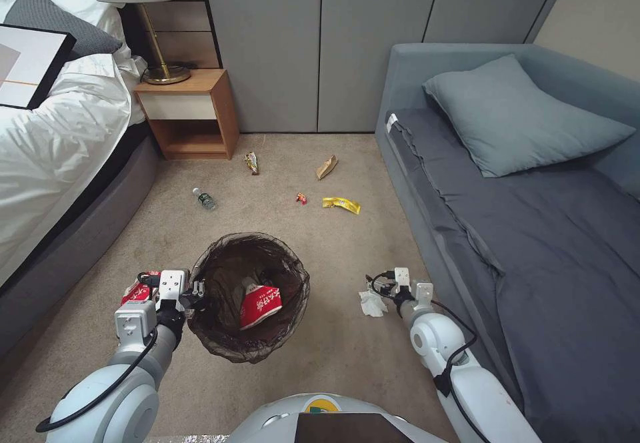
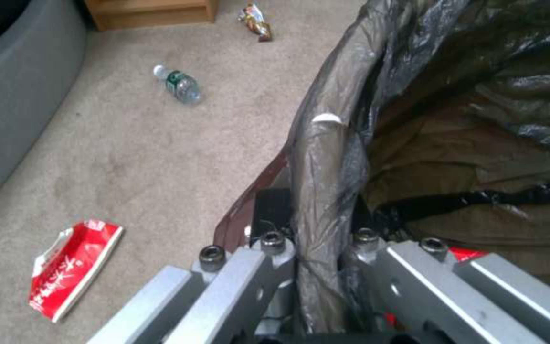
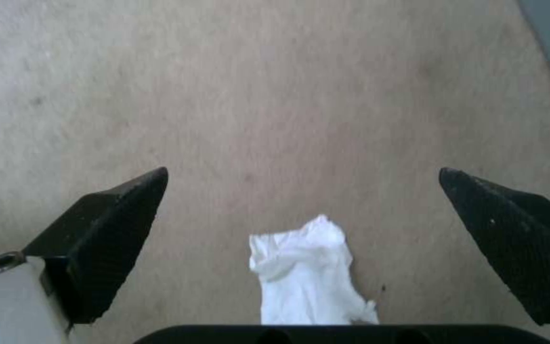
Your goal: Pick up the trash bin, then pick up the garbage from the floor and place it into the trash bin.
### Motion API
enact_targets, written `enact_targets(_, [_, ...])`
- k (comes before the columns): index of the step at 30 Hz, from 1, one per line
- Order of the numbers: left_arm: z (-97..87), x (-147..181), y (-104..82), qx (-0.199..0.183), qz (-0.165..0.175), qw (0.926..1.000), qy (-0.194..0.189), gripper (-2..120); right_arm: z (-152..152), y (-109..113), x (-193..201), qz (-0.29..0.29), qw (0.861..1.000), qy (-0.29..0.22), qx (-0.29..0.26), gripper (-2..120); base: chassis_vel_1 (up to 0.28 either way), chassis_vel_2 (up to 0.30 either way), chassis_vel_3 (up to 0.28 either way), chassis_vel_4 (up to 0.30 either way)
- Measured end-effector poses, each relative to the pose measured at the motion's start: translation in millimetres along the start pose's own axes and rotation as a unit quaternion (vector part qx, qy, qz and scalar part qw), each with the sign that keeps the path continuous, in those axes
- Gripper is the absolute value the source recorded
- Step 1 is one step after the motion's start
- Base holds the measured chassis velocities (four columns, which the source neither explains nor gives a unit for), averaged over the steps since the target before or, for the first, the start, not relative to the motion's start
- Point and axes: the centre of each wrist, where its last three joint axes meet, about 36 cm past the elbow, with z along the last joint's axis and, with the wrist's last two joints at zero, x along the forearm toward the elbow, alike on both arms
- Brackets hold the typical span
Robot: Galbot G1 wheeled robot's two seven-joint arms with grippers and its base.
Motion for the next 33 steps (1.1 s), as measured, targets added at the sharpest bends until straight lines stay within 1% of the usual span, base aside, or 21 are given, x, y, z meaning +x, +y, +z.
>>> enact_targets(2, [0.0, 0.0, 0.0, 0.0, 0.0, 1.0, 0.0, 2, 0.0, 0.0, 0.0, 0.0, 1.0, 0.0, 0.0, 100, 0.0, 0.0, 0.0, 0.0])
enact_targets(4, [0.1, -0.4, -1.5, 0.003, 0.001, 1.0, -0.001, 2, 9.5, 7.4, -12.4, 0.009, 1.0, 0.02, 0.006, 100, 0.0, 0.0, 0.0, 0.0])
enact_targets(6, [-0.2, -0.5, -1.4, 0.003, 0.001, 1.0, -0.002, 2, 11.6, 8.9, -15.8, 0.012, 1.0, 0.023, 0.008, 100, 0.0, 0.0, 0.0, 0.0])
enact_targets(8, [-0.9, -0.6, -0.5, -0.001, 0.001, 1.0, -0.003, 2, 20.5, 18.2, -30.3, 0.031, 0.999, 0.038, 0.011, 100, 0.0, 0.0, 0.0, 0.0])
enact_targets(15, [-1.0, -0.6, -0.2, -0.001, 0.001, 1.0, -0.002, 2, 28.5, 28.1, -48.1, 0.044, 0.997, 0.051, 0.022, 100, 0.0, 0.0, 0.0, 0.0])
enact_targets(20, [-1.0, -0.7, -0.2, -0.001, 0.002, 1.0, -0.002, 2, 31.3, 30.6, -55.3, 0.05, 0.997, 0.055, 0.029, 100, 0.0, 0.0, 0.0, 0.0])
enact_targets(23, [-0.6, -0.5, -0.8, 0.0, 0.003, 1.0, -0.001, 2, 36.8, 30.9, -63.4, 0.06, 0.996, 0.058, 0.043, 100, 0.0, 0.0, 0.0, 0.0])
enact_targets(33, [1.8, 0.8, -0.6, 0.0, 0.002, 1.0, 0.005, 2, 48.9, 32.1, -66.7, 0.073, 0.993, 0.065, 0.068, 100, 0.0, 0.0, 0.0, 0.0])
